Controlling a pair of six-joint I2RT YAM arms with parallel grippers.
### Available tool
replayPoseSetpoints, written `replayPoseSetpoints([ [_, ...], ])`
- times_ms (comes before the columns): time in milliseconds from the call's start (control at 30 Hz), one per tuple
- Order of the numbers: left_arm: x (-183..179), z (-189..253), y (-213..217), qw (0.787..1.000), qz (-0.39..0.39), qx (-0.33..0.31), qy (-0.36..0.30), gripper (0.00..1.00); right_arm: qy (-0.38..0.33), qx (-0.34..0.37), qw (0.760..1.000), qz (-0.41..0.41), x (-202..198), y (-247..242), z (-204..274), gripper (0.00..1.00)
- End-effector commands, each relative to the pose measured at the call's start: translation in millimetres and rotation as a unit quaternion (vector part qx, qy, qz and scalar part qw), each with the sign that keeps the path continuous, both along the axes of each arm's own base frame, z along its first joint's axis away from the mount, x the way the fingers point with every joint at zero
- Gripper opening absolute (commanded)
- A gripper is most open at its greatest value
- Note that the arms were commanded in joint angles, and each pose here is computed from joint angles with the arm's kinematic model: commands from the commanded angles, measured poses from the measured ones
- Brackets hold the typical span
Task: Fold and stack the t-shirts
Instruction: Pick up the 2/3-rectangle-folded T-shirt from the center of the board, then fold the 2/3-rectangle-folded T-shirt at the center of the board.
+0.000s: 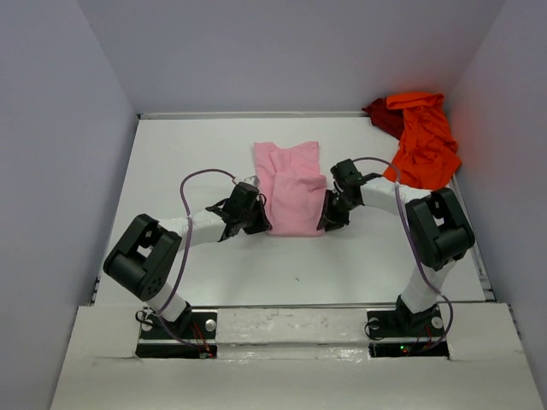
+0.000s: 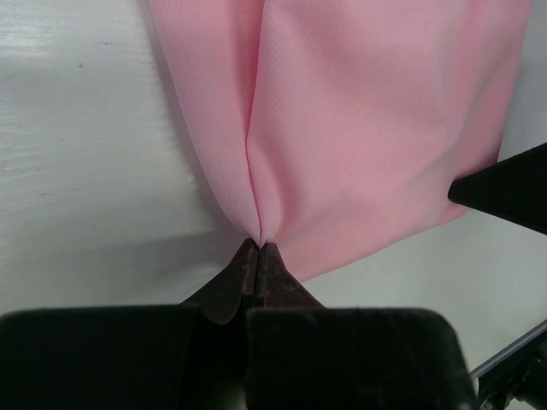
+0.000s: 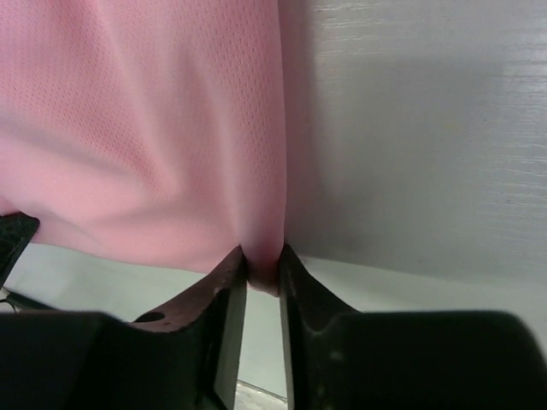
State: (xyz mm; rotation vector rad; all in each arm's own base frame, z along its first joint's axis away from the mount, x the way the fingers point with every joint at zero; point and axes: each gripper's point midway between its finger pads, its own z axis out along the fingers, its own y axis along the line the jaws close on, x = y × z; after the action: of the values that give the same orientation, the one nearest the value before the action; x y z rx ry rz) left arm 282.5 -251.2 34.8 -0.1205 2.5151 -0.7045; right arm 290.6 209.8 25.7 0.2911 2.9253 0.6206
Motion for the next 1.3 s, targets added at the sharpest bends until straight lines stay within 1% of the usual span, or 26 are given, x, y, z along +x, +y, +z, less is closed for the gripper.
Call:
replayPoseSetpoints([
  [0, 8.3, 10.3, -5.5, 1.000, -0.007, -0.005, -0.012, 0.00, -0.015, 0.008, 1.000, 0.001, 7.3, 7.0, 4.9, 0.24],
  [33, 8.9, 10.1, -5.6, 1.000, -0.007, -0.005, -0.011, 0.00, -0.014, 0.008, 1.000, 0.001, 5.8, 6.6, 5.2, 0.20],
  [100, 9.1, 7.8, -5.9, 1.000, -0.008, -0.003, -0.008, 0.00, -0.014, 0.014, 1.000, 0.006, 0.9, 9.7, 8.6, 0.19],
  [133, 9.1, 7.7, -5.9, 1.000, -0.008, -0.002, -0.007, 0.00, -0.010, 0.013, 1.000, 0.005, -3.6, 8.0, 7.4, 0.12],
  [167, 8.9, 7.6, -6.1, 1.000, -0.009, -0.001, -0.008, 0.00, -0.012, 0.014, 1.000, 0.004, -4.8, 7.2, 9.7, 0.00],
  [267, 8.3, 8.9, -4.8, 1.000, -0.010, 0.000, -0.009, 0.00, -0.009, 0.017, 1.000, 0.005, -11.9, 5.6, 10.9, 0.00],
  [333, 3.2, 7.2, -2.3, 1.000, -0.010, 0.001, -0.003, 0.00, -0.009, 0.021, 1.000, 0.008, -16.4, 4.8, 15.0, 0.00],
  [400, -1.7, 14.7, -0.5, 1.000, -0.009, -0.007, -0.005, 0.00, -0.006, 0.021, 1.000, 0.012, -22.5, 2.7, 16.5, 0.00],
  [433, -8.6, 12.2, 3.2, 1.000, -0.006, -0.007, 0.004, 0.00, -0.009, 0.024, 1.000, 0.014, -25.2, 1.9, 21.1, 0.00],
  [567, -21.5, 29.7, 10.4, 1.000, -0.007, -0.016, -0.006, 0.00, -0.008, 0.030, 0.999, 0.019, -37.9, -1.4, 33.7, 0.00],
  [700, -36.0, 47.0, 18.7, 1.000, -0.012, -0.001, -0.009, 0.00, 0.001, 0.034, 0.999, 0.019, -53.2, -6.0, 45.2, 0.00],
  [733, -37.4, 57.9, 19.8, 1.000, -0.012, -0.007, -0.019, 0.00, 0.001, 0.033, 0.999, 0.017, -55.0, -7.3, 47.9, 0.00],
  [900, -47.0, 73.4, 26.5, 1.000, -0.006, -0.010, -0.026, 0.00, -0.007, 0.044, 0.999, 0.015, -63.4, -6.3, 63.9, 0.00],
  [1033, -47.0, 72.3, 28.1, 1.000, -0.002, -0.007, -0.025, 0.00, -0.017, 0.041, 0.999, 0.016, -49.4, -1.9, 72.5, 0.00],
  [1067, -44.4, 74.0, 26.9, 1.000, -0.001, -0.006, -0.026, 0.00, -0.030, 0.044, 0.998, 0.018, -39.3, 1.9, 81.7, 0.00],
  [1167, -34.5, 85.8, 21.9, 0.999, 0.002, -0.011, -0.040, 0.00, -0.037, 0.040, 0.998, 0.018, -22.8, 7.7, 86.8, 0.00],
  [1200, -31.8, 85.9, 20.4, 0.999, 0.001, -0.009, -0.040, 0.00, -0.054, 0.045, 0.997, 0.018, -10.7, 12.3, 97.6, 0.00],
  [1267, -22.3, 95.8, 16.3, 0.999, 0.002, -0.009, -0.051, 0.00, -0.059, 0.042, 0.997, 0.018, 1.9, 16.8, 98.7, 0.00],
])
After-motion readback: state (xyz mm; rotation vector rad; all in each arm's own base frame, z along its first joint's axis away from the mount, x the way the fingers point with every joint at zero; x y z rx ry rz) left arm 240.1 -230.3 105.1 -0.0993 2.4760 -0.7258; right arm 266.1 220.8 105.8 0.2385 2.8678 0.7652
